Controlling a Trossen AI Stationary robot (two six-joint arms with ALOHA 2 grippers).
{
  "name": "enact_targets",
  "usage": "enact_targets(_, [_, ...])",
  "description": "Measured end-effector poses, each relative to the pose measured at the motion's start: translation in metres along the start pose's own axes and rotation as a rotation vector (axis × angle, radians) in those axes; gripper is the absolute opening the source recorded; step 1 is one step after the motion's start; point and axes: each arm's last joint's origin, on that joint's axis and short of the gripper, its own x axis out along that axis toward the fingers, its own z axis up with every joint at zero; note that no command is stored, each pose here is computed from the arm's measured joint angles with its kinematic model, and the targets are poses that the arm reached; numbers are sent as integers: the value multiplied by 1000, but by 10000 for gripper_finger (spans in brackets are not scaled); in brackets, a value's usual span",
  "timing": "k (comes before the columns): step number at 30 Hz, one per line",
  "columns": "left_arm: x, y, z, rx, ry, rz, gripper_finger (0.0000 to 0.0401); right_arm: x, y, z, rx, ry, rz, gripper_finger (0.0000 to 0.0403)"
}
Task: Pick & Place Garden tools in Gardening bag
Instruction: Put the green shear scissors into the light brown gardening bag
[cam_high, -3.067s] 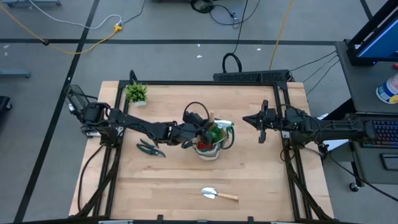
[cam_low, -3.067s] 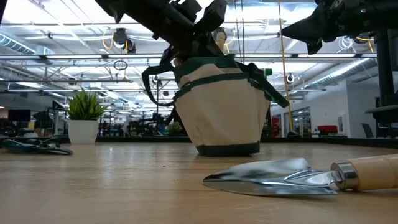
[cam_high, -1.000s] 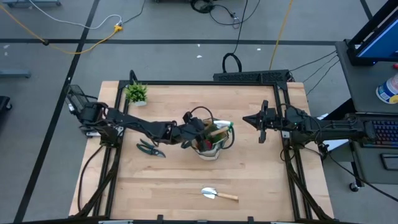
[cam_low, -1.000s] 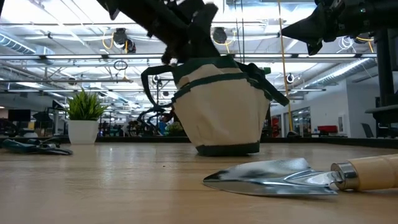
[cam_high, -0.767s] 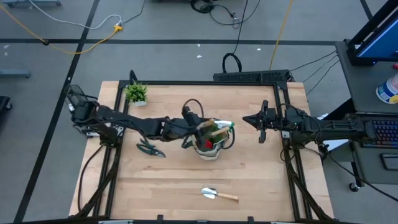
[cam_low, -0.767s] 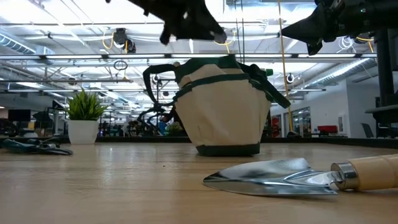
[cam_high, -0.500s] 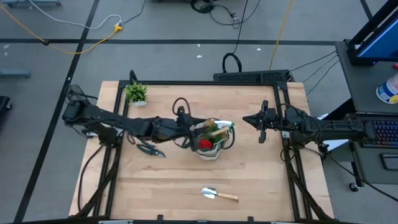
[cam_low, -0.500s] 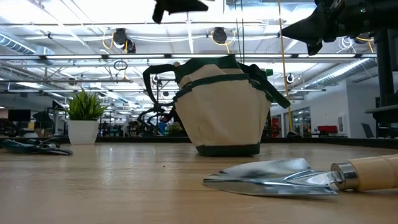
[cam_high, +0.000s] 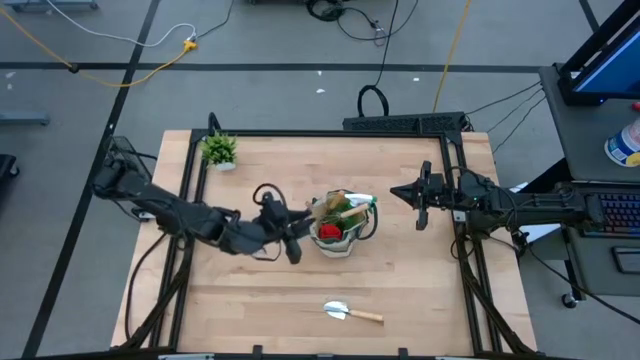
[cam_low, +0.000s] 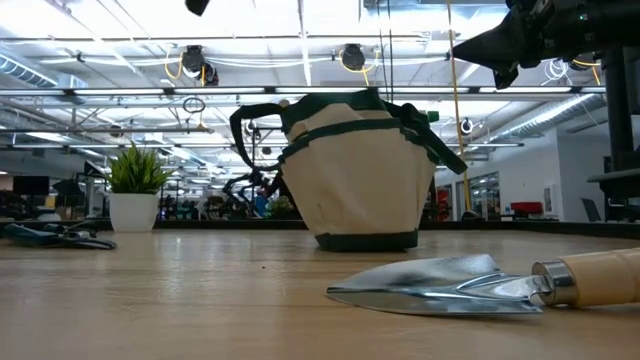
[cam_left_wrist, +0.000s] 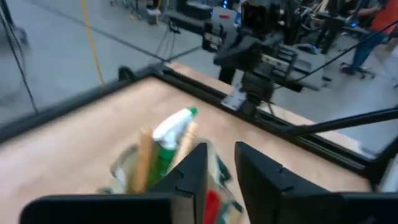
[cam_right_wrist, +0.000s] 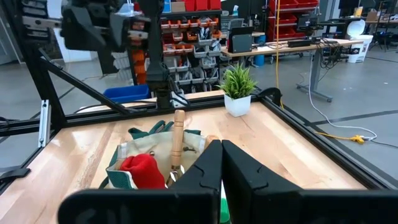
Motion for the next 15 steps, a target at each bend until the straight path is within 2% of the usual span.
enact_targets(9, [-17,-15,-12,-199,57,-67,7,0,0,0,0,-1,0,0])
enact_targets(15, [-27,-23,-17,-300,75,-99,4,0,0,0,0,0,0,0])
